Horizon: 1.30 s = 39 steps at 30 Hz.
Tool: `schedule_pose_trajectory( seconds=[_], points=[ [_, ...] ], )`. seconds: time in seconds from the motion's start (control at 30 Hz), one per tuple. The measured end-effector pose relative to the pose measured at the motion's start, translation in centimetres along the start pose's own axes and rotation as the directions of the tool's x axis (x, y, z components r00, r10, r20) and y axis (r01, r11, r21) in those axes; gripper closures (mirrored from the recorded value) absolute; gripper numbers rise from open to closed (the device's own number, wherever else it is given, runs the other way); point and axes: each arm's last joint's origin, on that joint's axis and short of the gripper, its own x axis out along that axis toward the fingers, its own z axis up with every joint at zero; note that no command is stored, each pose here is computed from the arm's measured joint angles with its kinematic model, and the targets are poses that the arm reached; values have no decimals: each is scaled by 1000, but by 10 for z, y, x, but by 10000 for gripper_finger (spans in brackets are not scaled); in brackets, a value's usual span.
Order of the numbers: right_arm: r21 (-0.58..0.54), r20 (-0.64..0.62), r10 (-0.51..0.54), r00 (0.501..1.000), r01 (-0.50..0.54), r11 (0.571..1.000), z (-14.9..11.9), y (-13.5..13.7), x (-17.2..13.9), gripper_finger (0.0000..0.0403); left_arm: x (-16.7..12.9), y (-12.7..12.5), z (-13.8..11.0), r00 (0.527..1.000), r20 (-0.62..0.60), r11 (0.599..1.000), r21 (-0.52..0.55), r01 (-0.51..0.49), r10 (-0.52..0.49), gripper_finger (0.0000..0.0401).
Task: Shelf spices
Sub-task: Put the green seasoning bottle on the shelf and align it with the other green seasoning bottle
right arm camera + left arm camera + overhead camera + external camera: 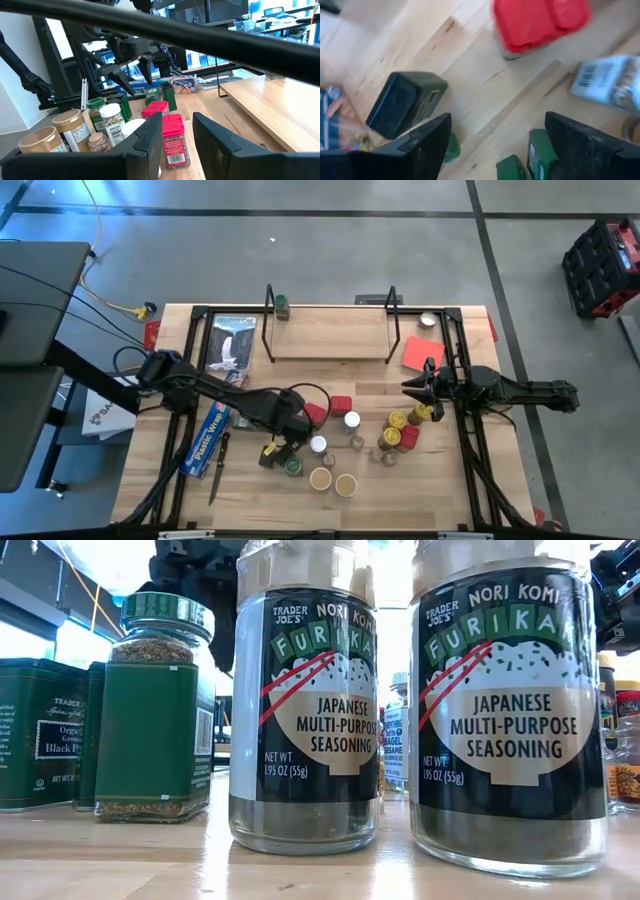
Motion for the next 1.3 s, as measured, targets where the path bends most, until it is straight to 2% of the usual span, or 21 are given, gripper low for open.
schedule_pose_trajectory(
  seconds=[0.17, 0.3, 0.4, 0.53, 0.67, 0.87, 0.97, 1.13, 1.23, 1.3],
  points=[
    [0, -1, 0, 1000, 0, 1000, 0, 0, 0, 300, -4, -6, -12, 999, 41, 995, 102, -19, 15, 84],
    [0, 0, 0, 1000, 0, 1000, 0, 0, 0, 300, -7, -5, -24, 999, 7, 997, 58, -53, 52, 84],
    [0, 0, 0, 1000, 0, 1000, 0, 0, 0, 300, -14, -5, -39, 995, 5, 994, 59, -95, 95, 84],
    [0, 0, 0, 1000, 0, 1000, 0, 0, 0, 300, -24, -2, -59, 989, -5, 989, 11, -149, 149, 84],
    [0, -1, 0, 1000, 0, 1000, 0, 0, 0, 300, -33, -2, -76, 988, 9, 988, -17, -152, 152, 84],
    [0, -1, 0, 1000, 0, 1000, 0, 0, 0, 300, -38, -2, -89, 988, 26, 988, 12, -156, 155, 84],
    [0, -1, 0, 1000, 0, 1000, 0, 0, 0, 300, -34, 1, -94, 983, 18, 978, 96, -184, 183, 84],
    [0, 0, 1, 1000, -1, 1000, 0, 0, 0, 300, -19, 17, -94, 968, -37, 937, 265, -229, 247, 84],
    [0, 0, 0, 1000, 0, 1000, 0, 0, 0, 300, -12, 34, -89, 969, -74, 919, 343, -197, 235, 84],
    [0, 0, 0, 1000, 0, 1000, 0, 0, 0, 300, -11, 44, -85, 982, -69, 908, 395, -137, 178, 84]
  ],
)
